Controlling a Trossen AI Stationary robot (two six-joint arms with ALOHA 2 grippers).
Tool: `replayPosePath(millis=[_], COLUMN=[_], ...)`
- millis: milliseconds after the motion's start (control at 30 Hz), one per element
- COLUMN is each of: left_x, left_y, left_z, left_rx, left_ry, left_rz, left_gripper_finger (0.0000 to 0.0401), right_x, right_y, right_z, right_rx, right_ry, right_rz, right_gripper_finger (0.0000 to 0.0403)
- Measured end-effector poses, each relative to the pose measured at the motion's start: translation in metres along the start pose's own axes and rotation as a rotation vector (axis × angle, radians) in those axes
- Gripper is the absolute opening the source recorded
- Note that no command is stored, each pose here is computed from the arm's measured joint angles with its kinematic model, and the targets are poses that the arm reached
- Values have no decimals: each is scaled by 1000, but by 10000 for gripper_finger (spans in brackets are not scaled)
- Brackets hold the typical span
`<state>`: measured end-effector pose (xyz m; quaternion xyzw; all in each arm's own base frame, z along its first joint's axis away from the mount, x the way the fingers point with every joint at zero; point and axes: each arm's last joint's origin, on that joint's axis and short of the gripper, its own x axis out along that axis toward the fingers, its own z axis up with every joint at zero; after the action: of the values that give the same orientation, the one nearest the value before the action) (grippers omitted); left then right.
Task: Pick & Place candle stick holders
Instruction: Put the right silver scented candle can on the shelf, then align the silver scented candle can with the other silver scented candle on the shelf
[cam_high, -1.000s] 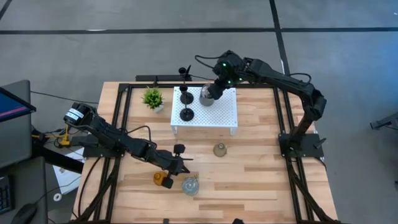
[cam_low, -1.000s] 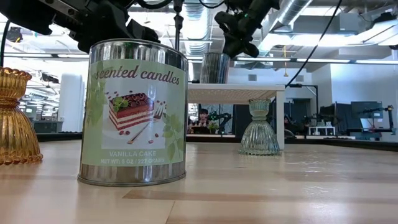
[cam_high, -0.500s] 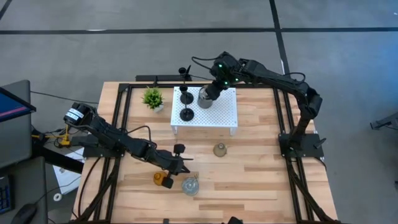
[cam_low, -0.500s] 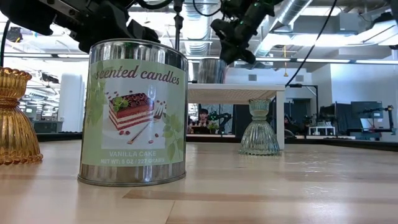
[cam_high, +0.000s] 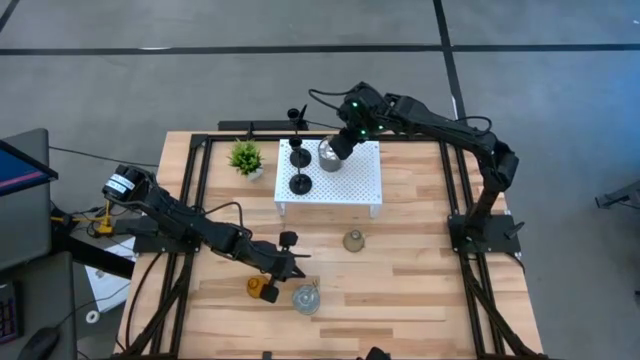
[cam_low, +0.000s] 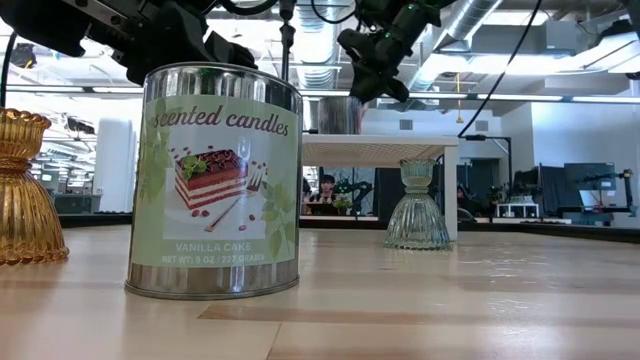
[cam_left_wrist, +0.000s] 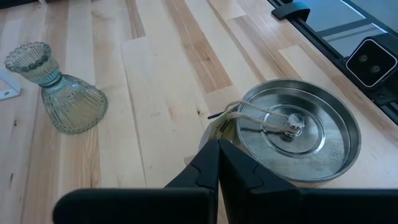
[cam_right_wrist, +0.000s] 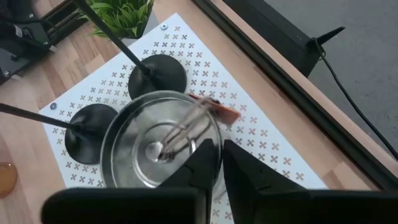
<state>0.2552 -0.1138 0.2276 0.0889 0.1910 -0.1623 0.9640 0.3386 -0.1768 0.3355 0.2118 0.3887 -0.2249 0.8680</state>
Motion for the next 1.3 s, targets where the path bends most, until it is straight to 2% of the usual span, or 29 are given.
replayPosePath(millis=[400,567,700,867,1067,1300], left_x=[0,0,0,0,0,0], left_y=[0,0,0,0,0,0], left_z=[0,0,0,0,0,0], left_rx=[0,0,-1,0,0,0], left_ry=[0,0,0,0,0,0], left_rz=[0,0,0,0,0,-1], left_gripper_finger=[5,5,5,5,5,5], right_x=[-4,-32,-69,-117,-157,-180], right_y=[-1,-2,0,19,48,86], right_z=[0,1,0,-14,-44,-79], right_rx=[2,6,0,-20,-108,-189], right_ry=[-3,-55,-134,-195,-160,-141], right_rz=[-3,1,18,75,144,43], right_gripper_finger=[54,63,63,63,63,42])
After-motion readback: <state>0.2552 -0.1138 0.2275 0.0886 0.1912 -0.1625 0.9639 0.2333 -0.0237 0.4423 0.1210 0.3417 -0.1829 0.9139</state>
